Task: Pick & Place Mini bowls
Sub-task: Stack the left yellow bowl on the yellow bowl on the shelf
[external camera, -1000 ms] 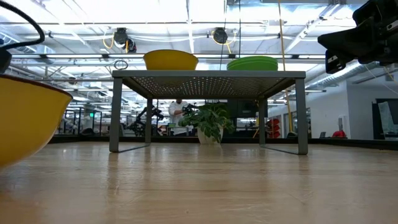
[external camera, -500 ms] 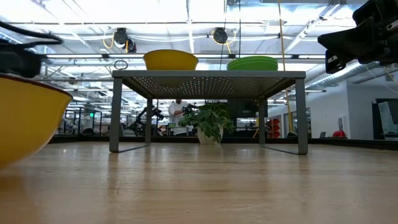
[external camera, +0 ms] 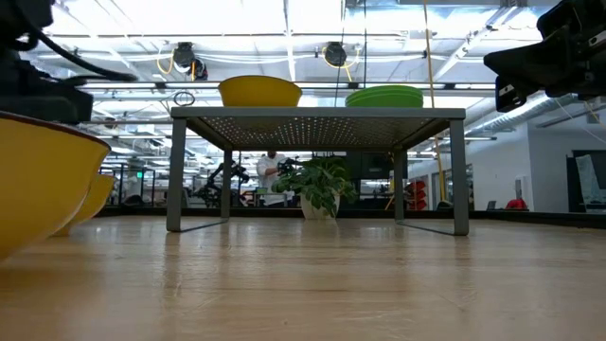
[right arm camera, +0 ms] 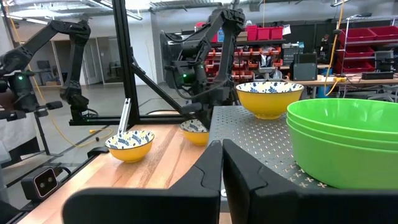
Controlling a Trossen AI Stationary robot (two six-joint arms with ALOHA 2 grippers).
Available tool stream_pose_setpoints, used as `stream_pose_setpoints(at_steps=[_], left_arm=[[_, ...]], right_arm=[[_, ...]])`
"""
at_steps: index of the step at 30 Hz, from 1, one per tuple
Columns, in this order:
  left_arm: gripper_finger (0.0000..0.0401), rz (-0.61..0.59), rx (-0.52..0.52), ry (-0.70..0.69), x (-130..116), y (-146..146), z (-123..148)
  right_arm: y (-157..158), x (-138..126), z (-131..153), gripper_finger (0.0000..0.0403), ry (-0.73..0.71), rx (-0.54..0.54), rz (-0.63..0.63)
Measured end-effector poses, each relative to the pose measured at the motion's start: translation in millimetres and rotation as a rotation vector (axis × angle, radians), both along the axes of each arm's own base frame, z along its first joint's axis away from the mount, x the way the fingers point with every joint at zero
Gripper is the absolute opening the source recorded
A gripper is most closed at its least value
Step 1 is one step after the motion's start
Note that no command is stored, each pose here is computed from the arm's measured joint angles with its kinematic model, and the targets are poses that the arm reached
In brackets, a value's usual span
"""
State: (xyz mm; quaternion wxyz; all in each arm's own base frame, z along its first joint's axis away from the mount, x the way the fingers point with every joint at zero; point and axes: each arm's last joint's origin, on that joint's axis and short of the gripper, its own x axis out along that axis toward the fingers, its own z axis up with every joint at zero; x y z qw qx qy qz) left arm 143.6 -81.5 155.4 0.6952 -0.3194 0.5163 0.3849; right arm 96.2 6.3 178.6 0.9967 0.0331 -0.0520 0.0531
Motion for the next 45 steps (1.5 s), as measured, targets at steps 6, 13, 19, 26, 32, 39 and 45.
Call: stream_pose_setpoints(at_steps=[6, 13, 19, 26, 32, 39, 45], left_arm=[[0.0120, 0.008, -0.180, 0.082, 3, 0, -1], [0.0120, 0.052, -0.232, 0.084, 6, 7, 2], [0.0120, 0.030, -0.258, 0.023, 9, 11, 14], [0.0120, 0.015, -0.266, -0.001, 7, 13, 19], [0.0120, 0.016, -0.260, 0.003, 6, 13, 19], [0.0120, 0.018, -0.245, -0.003, 6, 14, 19], [0.0120, 0.019, -0.244, -0.003, 6, 14, 19]], right_arm=[[0, 0, 0, 0.0000, 0.000, 0.000, 0.000], [0, 0, 0, 0.0000, 0.000, 0.000, 0.000], [0, 0, 0, 0.0000, 0.000, 0.000, 0.000], [0, 0, 0, 0.0000, 0.000, 0.000, 0.000], [0, 0, 0, 0.0000, 0.000, 0.000, 0.000], [0, 0, 0, 0.0000, 0.000, 0.000, 0.000], [0, 0, 0, 0.0000, 0.000, 0.000, 0.000]])
